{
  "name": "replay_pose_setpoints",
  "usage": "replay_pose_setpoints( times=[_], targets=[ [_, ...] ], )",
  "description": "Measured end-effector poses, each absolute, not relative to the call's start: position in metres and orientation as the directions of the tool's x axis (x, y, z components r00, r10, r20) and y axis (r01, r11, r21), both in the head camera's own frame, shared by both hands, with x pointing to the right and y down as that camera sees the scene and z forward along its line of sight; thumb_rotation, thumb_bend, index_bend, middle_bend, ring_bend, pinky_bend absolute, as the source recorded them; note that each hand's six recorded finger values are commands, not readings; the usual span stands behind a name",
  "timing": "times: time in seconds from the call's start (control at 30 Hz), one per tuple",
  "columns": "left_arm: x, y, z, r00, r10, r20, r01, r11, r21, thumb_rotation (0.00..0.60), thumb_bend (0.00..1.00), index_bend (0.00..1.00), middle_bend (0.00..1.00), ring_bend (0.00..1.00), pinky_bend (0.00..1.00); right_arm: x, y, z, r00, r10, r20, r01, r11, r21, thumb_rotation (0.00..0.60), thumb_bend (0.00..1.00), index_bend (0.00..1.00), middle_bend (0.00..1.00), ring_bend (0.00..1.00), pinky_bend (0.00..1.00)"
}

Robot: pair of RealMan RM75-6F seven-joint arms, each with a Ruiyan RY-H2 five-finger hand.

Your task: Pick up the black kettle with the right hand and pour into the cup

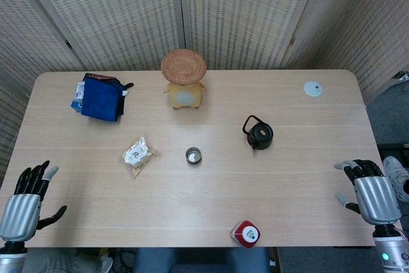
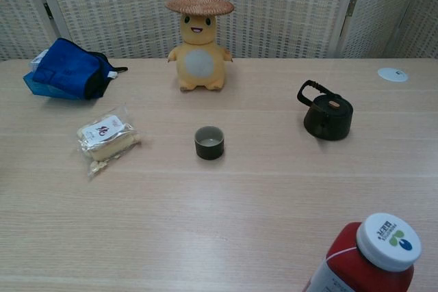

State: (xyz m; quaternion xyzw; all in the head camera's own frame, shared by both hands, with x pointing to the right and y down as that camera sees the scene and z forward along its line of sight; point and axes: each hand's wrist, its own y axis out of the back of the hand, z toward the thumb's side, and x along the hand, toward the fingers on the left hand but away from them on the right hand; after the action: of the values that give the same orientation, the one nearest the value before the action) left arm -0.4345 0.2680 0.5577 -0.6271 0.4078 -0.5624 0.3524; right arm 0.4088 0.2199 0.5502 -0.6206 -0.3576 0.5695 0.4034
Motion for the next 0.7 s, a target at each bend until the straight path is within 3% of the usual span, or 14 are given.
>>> replay_pose_setpoints(
  times=[0.7],
  targets=[
    [-0.439,0.270,0.557,0.019,-0.907,0.421,-0.112,-0.420,-0.901,0.600,0.22,0.09,0.00,0.00,0.00,0.382,0.199,0.565,0.200,0.864,-0.462,-0.029,-0.466,-0.884,0.600,0.10,0.32,0.32,0.23,0.24]
  ],
)
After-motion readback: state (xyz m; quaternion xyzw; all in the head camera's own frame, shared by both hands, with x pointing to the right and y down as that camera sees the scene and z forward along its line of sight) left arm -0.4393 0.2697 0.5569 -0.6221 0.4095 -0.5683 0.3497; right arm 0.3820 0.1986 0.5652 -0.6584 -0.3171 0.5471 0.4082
